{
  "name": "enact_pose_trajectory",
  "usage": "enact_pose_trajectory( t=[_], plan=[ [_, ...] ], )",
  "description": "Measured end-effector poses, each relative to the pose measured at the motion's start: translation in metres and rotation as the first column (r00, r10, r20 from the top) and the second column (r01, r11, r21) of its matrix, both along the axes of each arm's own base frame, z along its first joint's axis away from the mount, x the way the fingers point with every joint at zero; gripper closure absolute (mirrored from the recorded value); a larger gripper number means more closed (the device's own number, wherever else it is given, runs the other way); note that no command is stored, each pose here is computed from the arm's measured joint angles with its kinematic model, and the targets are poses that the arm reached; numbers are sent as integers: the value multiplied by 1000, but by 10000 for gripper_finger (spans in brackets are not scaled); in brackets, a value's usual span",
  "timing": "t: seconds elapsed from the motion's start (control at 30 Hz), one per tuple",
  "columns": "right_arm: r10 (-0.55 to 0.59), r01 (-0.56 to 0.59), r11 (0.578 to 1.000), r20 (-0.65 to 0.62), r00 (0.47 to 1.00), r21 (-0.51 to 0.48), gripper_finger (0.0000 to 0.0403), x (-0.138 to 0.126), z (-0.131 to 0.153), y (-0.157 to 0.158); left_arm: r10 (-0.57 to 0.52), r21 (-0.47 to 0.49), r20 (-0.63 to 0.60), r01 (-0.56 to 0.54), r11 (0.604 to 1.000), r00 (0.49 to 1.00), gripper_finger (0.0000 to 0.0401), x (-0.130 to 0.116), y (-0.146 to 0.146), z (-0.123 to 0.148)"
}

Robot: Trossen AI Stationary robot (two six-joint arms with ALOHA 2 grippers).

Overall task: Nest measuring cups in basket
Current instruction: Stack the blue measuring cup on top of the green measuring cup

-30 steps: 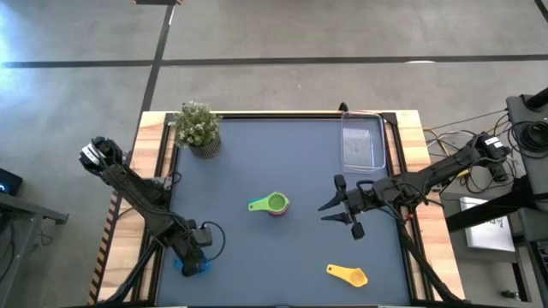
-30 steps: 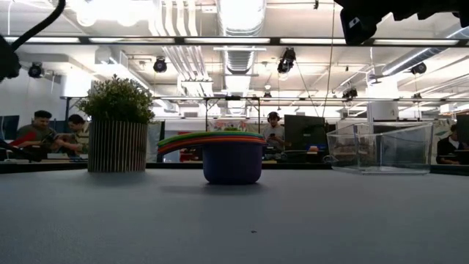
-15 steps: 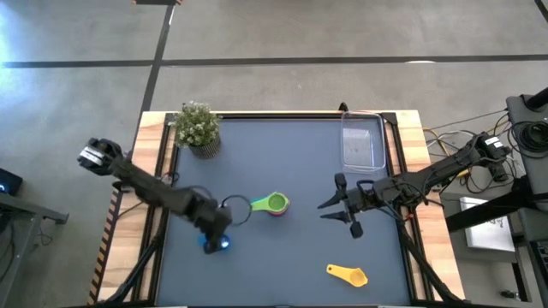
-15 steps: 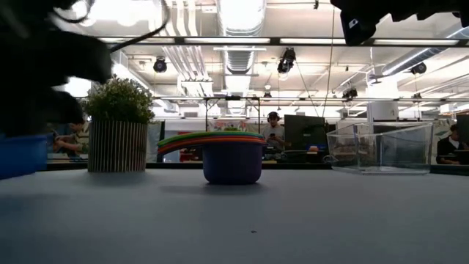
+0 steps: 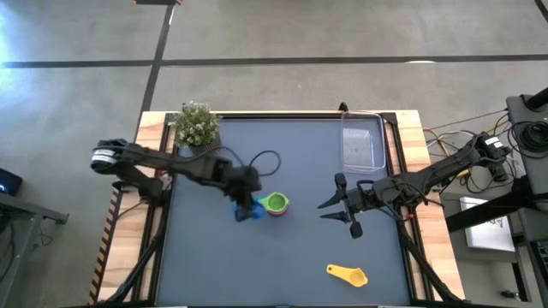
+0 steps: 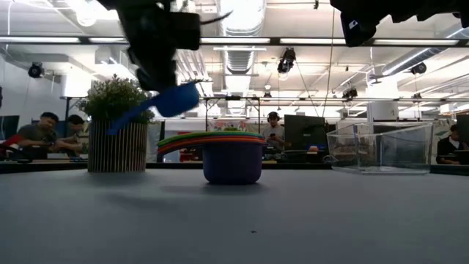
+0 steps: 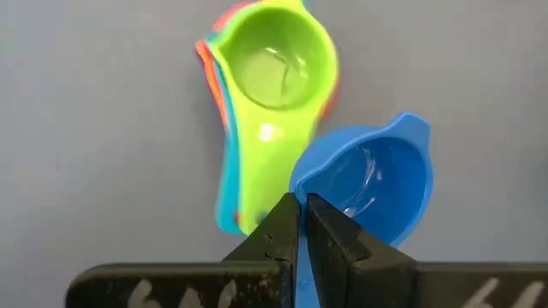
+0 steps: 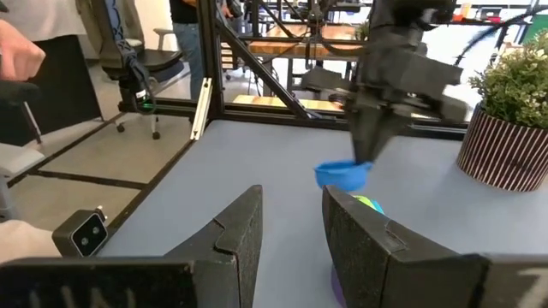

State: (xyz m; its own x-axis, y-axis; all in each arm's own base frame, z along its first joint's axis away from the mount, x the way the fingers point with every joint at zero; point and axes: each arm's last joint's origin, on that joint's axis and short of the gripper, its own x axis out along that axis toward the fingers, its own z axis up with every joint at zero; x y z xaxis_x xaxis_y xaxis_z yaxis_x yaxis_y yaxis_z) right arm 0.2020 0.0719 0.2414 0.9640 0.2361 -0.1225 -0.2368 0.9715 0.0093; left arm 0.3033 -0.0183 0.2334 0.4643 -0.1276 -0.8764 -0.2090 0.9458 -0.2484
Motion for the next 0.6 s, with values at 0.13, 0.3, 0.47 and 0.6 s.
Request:
enact_pose_trajectory(
  t=[0.13, 0.3, 0.47, 0.6],
  plan=[
    [0, 0, 1000, -3, 1000, -1, 291, 0, 0, 0, -54, 30, -50, 55, 998, 997, 401, 27, 11, 0],
    [0, 0, 1000, -17, 1000, -6, 291, 0, -2, 0, -136, 66, -76, 141, 988, 988, 401, 54, 17, -1],
    [0, 0, 1000, -33, 999, -12, 291, 0, -3, 0, -153, 79, -85, 160, 984, 985, 401, 74, 28, -5],
    [0, 0, 1000, -33, 999, -13, 291, 0, -3, 0, -157, 65, -102, 164, 984, 982, 401, 82, 37, -13]
  ],
)
